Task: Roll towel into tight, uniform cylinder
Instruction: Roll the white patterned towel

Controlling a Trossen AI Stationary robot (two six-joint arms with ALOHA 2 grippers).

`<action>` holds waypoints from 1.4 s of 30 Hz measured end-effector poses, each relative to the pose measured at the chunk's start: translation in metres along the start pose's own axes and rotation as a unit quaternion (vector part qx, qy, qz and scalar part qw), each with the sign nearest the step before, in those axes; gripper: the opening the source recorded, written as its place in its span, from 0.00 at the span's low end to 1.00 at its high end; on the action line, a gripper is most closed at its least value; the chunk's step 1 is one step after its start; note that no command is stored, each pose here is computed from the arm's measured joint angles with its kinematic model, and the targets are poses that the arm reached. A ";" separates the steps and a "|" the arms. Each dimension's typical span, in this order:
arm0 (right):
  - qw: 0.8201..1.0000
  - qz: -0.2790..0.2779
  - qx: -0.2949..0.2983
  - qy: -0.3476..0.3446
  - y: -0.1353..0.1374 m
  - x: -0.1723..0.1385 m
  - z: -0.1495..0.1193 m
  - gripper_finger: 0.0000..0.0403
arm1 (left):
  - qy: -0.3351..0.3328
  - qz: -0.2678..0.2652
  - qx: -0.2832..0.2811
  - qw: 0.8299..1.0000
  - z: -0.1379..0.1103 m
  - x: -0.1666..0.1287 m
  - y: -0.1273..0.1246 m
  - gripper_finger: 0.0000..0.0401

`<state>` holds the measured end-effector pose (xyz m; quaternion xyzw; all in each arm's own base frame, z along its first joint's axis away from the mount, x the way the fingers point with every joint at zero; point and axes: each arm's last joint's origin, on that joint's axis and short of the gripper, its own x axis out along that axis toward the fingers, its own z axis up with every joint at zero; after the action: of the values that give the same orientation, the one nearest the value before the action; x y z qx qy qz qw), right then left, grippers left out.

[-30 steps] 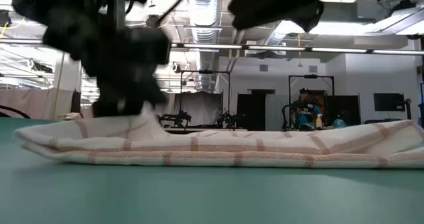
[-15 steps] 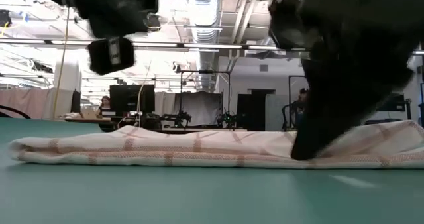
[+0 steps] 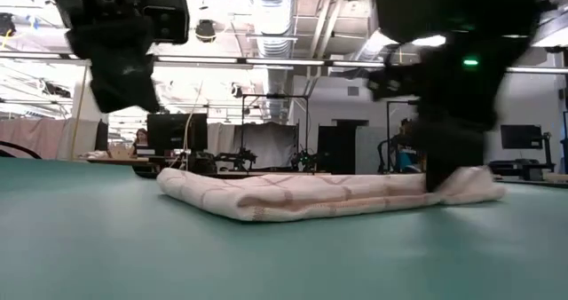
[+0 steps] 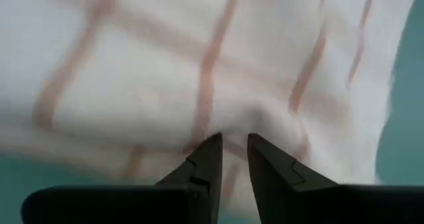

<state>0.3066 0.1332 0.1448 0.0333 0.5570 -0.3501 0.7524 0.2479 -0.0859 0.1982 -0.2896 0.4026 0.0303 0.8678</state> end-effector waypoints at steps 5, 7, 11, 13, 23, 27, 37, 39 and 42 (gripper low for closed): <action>0.993 -0.015 -0.087 -0.077 -0.010 0.011 0.036 0.24 | -0.051 0.021 0.048 0.997 0.006 0.000 -0.001 0.00; 0.991 -0.010 -0.101 -0.093 -0.012 0.006 0.047 0.24 | -0.061 0.027 0.084 0.994 0.007 0.000 0.000 0.00; 0.987 0.011 -0.109 -0.119 -0.008 -0.018 0.054 0.24 | -0.059 0.032 0.150 0.986 0.010 0.000 0.002 0.00; 0.988 0.020 -0.104 -0.116 -0.004 -0.025 0.050 0.24 | -0.053 0.028 0.167 0.984 0.012 0.000 0.005 0.01; 0.991 0.058 -0.087 -0.088 0.018 -0.047 0.001 0.24 | -0.043 0.034 0.212 0.976 0.016 0.000 0.011 0.02; 0.961 0.160 -0.092 -0.206 0.046 -0.073 0.002 0.24 | -0.056 0.038 0.258 0.964 0.009 0.006 0.023 0.02; 0.939 0.232 -0.022 -0.251 0.072 -0.044 0.039 0.24 | -0.028 -0.032 0.213 0.976 -0.005 0.013 0.037 0.02; 0.939 0.245 -0.026 -0.241 0.074 -0.035 0.045 0.24 | -0.027 -0.030 0.211 0.977 -0.005 0.013 0.037 0.02; 0.937 0.275 -0.048 -0.212 0.080 -0.025 0.047 0.24 | -0.026 -0.030 0.197 0.980 -0.006 0.013 0.037 0.02</action>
<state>0.3870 0.1850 0.1565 0.0740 0.3702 -0.1007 0.9205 0.2424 -0.0603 0.1681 -0.1238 0.3694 -0.0679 0.9185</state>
